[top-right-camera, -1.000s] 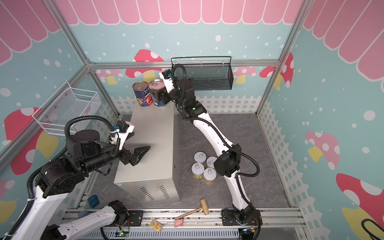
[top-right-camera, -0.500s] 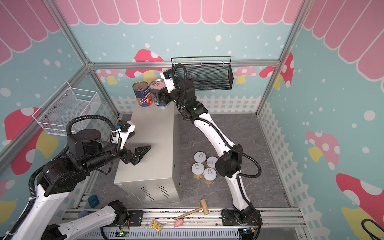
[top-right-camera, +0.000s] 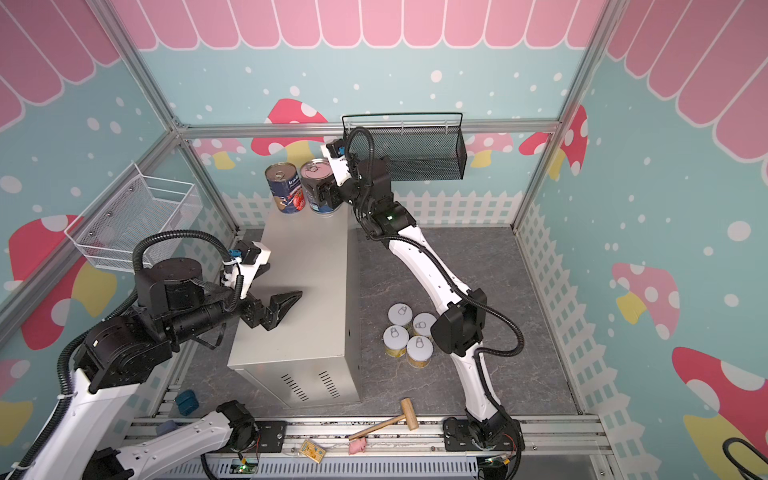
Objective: Place and organize the canned foods onto the counter
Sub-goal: 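Hold the right gripper on the placed can, adjusting it against the tomato can, then open the right gripper and draw it back from the pink-lidded can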
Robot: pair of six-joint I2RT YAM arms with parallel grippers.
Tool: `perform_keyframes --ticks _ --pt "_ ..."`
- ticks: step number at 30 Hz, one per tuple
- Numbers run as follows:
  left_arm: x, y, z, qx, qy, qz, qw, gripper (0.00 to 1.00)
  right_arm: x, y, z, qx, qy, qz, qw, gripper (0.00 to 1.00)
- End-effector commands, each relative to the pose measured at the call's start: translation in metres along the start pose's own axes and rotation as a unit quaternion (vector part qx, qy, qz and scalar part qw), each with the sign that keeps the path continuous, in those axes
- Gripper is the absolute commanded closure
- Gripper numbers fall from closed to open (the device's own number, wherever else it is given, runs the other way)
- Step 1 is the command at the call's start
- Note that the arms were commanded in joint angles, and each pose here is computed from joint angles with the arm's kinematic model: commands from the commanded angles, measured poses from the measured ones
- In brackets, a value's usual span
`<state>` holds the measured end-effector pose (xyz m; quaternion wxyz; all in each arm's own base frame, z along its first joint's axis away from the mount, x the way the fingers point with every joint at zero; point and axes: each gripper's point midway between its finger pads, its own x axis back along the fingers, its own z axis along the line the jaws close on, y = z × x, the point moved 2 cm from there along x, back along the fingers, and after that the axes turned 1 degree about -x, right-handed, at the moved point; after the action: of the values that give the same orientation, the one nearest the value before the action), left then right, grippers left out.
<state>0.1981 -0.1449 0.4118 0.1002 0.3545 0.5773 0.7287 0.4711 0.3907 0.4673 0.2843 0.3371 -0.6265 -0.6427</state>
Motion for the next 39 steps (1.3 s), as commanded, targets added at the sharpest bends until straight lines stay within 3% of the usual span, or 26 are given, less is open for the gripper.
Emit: perform_keyframes --ticks 1,8,13,24,33,39 --pt "0.001 0.004 -0.002 -0.015 -0.005 -0.01 1.0 0.01 0.001 -0.032 -0.008 -0.014 -0.007 0.056 0.998 0.26" --pt "0.001 0.004 -0.002 -0.013 -0.005 -0.01 1.0 0.01 0.004 -0.018 -0.005 -0.008 0.002 0.039 0.999 0.15" --pt "0.002 0.005 -0.002 -0.013 -0.005 -0.012 1.0 0.01 0.011 -0.005 0.002 -0.001 0.021 0.029 0.999 0.02" --pt "0.001 0.009 0.002 -0.002 0.008 -0.01 1.0 0.01 0.039 0.02 0.025 0.014 0.066 0.018 0.998 0.01" --pt "0.007 0.029 0.015 0.04 0.041 -0.006 0.998 0.01 0.107 0.022 0.029 0.011 0.005 0.053 0.999 0.01" --pt "0.021 0.045 0.043 0.092 0.122 -0.005 0.988 0.01 0.172 0.015 0.035 0.011 -0.039 0.077 0.996 0.01"
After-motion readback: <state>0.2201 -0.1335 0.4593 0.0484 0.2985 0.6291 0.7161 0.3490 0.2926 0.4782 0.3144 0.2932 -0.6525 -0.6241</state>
